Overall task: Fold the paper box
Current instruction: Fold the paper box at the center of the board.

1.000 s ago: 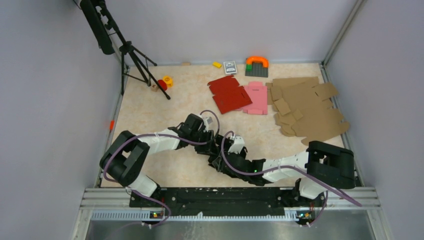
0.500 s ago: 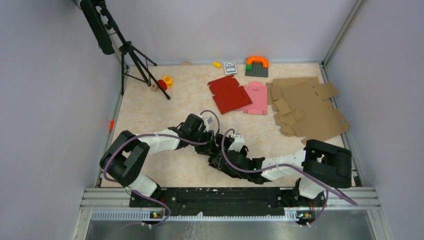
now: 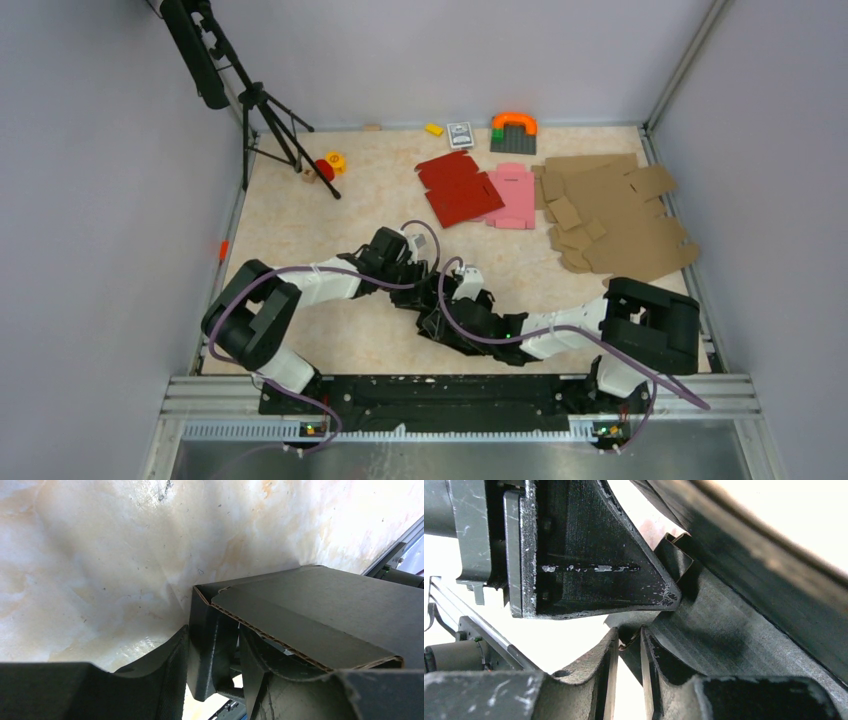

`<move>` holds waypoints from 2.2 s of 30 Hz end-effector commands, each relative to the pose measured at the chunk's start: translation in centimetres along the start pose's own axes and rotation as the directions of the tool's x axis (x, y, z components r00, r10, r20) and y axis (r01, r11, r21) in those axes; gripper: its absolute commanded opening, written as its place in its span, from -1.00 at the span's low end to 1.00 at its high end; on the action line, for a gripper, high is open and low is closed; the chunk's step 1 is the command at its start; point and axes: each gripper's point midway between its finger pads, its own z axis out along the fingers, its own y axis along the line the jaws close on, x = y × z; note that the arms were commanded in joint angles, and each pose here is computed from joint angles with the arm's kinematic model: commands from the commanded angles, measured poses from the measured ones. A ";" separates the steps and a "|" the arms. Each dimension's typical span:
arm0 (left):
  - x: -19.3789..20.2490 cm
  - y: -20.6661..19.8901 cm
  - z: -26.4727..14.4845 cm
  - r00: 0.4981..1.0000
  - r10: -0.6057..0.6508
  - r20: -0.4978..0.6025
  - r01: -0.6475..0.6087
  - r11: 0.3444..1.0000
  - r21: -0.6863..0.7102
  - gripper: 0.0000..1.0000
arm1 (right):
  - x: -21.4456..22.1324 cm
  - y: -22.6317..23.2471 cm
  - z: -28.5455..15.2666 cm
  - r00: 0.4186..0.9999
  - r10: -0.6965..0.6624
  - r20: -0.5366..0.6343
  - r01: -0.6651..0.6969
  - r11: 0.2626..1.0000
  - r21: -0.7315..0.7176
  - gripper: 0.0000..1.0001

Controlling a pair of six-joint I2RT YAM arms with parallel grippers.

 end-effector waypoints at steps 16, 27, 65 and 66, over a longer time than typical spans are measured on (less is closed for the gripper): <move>-0.7 -0.3 0.4 1.000 0.016 0.015 -0.016 1.000 0.006 -0.16 | 0.9 0.6 -0.7 0.998 0.028 -0.048 -0.030 0.998 -0.059 -0.42; -0.5 -0.3 0.4 1.000 0.015 0.009 -0.015 1.000 0.006 -0.17 | 1.0 -0.5 -0.4 0.996 0.072 -0.047 -0.074 0.997 -0.034 -0.84; -0.7 -0.4 0.5 1.000 0.020 0.006 -0.020 1.000 0.011 -0.18 | 0.9 2.1 -3.8 0.880 -0.454 -0.139 0.438 0.889 -0.131 0.04; -0.7 -0.4 0.5 1.000 0.018 0.007 -0.019 1.000 0.012 -0.18 | 0.8 2.5 -3.8 0.872 -0.468 -0.141 0.452 0.882 -0.135 0.03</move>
